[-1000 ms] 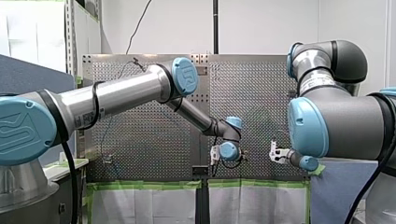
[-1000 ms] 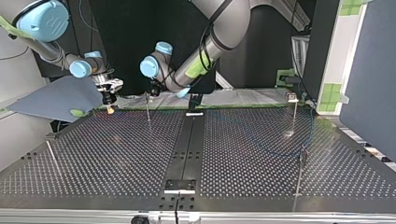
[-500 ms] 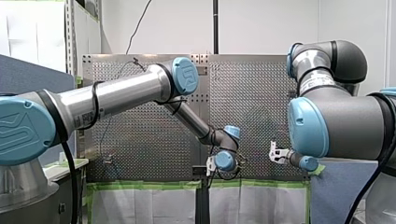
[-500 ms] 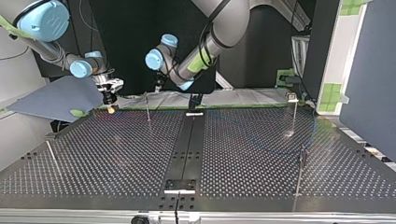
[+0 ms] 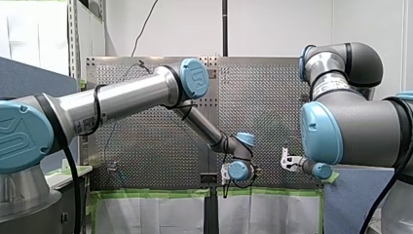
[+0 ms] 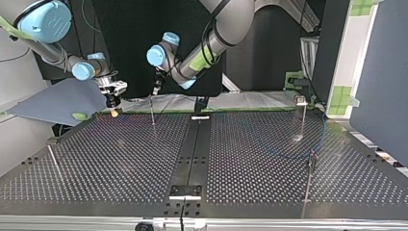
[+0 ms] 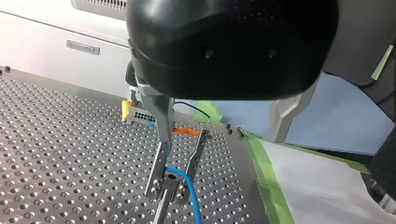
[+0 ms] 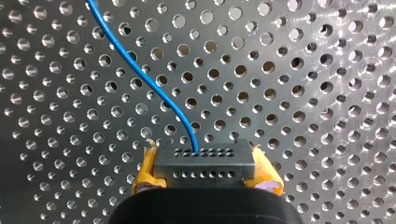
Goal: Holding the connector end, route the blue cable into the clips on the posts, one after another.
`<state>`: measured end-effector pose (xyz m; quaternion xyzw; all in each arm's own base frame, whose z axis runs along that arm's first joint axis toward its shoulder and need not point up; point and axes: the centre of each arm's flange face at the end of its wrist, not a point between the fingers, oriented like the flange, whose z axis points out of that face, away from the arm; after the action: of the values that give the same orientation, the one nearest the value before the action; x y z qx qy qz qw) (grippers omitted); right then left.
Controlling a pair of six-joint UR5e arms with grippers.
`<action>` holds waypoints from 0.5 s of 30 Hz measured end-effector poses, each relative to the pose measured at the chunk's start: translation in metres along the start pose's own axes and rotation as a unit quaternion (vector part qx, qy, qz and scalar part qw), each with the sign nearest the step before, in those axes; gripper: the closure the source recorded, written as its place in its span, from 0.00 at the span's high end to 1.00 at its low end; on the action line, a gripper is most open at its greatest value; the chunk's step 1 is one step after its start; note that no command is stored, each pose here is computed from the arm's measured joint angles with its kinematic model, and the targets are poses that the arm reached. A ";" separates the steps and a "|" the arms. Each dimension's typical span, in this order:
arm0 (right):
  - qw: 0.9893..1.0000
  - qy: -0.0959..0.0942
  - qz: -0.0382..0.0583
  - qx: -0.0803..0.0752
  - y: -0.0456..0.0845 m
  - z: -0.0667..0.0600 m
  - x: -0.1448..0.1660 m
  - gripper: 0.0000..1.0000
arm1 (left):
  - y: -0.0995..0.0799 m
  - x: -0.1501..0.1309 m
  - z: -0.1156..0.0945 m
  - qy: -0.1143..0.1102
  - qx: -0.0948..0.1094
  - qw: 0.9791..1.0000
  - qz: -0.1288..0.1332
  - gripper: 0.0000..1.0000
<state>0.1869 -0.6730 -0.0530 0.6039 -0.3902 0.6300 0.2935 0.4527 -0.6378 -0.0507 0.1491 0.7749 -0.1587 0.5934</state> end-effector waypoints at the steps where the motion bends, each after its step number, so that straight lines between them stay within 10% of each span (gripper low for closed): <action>1: 1.000 0.000 0.000 0.000 0.000 0.000 0.000 0.00 | 0.000 0.000 0.000 0.000 0.000 1.000 0.000 1.00; 15: 1.000 0.000 0.000 -0.001 0.002 -0.001 0.000 0.00 | 0.001 -0.004 0.006 -0.019 0.002 1.000 -0.005 1.00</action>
<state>0.1852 -0.6733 -0.0536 0.6035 -0.3913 0.6294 0.2940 0.4594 -0.6391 -0.0482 0.1434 0.7640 -0.1660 0.6068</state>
